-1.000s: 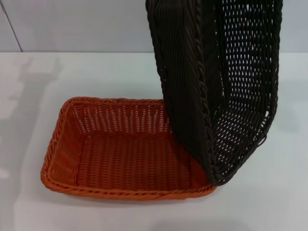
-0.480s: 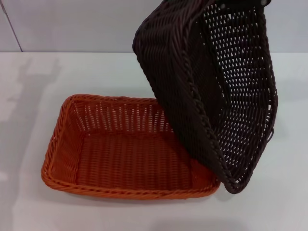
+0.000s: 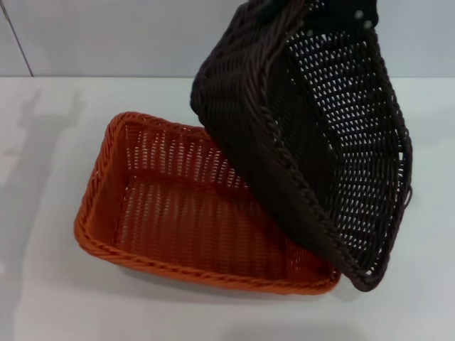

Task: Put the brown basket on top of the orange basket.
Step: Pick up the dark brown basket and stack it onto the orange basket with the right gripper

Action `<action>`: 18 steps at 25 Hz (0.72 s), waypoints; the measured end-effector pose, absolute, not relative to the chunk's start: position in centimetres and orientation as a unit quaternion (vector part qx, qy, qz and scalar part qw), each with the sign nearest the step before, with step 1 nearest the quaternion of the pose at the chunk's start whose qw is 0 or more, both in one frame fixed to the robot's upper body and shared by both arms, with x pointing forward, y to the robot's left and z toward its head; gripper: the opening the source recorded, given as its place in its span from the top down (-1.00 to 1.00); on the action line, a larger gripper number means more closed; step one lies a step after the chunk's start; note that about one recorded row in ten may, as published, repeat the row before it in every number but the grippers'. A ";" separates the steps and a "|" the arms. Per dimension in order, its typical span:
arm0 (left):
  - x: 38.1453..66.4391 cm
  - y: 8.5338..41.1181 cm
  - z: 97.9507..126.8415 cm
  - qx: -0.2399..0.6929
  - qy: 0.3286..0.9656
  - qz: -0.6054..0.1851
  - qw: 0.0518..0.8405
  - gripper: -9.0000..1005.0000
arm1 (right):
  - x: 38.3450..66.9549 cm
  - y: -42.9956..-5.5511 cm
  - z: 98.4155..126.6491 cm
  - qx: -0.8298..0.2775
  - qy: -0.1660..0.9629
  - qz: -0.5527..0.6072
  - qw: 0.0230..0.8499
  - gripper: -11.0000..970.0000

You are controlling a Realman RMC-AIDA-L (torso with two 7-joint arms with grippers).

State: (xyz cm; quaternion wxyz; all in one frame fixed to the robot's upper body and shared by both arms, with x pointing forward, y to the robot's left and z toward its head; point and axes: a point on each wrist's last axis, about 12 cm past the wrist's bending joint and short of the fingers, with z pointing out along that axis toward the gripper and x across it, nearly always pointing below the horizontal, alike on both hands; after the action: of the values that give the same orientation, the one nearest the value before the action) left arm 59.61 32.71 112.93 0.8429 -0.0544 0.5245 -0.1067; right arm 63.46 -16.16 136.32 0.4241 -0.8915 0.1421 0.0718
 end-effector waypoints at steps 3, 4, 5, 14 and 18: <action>59.6 32.7 112.9 -0.055 0.525 -0.106 0.843 -0.68 | 63.3 -15.9 136.4 -0.890 0.135 0.070 0.430 0.69; 59.6 32.7 112.9 -0.055 0.525 -0.106 0.842 -0.68 | 63.3 -15.8 136.4 -0.890 0.131 0.068 0.432 0.69; 59.6 32.8 112.9 -0.055 0.525 -0.106 0.842 -0.68 | 63.1 -15.5 136.4 -0.889 0.126 0.068 0.436 0.70; 59.5 33.0 112.8 -0.055 0.525 -0.103 0.843 -0.68 | 62.7 -14.5 136.4 -0.886 0.113 0.069 0.445 0.70; 59.4 33.1 112.8 -0.057 0.525 -0.101 0.843 -0.68 | 62.8 -14.0 136.4 -0.883 0.112 0.064 0.451 0.70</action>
State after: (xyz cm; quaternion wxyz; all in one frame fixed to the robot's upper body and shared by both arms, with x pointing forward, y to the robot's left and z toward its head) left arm 59.39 33.14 112.76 0.8433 -0.0565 0.5249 -0.1009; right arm 62.82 -13.96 136.36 0.4505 -0.8833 0.1124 0.0643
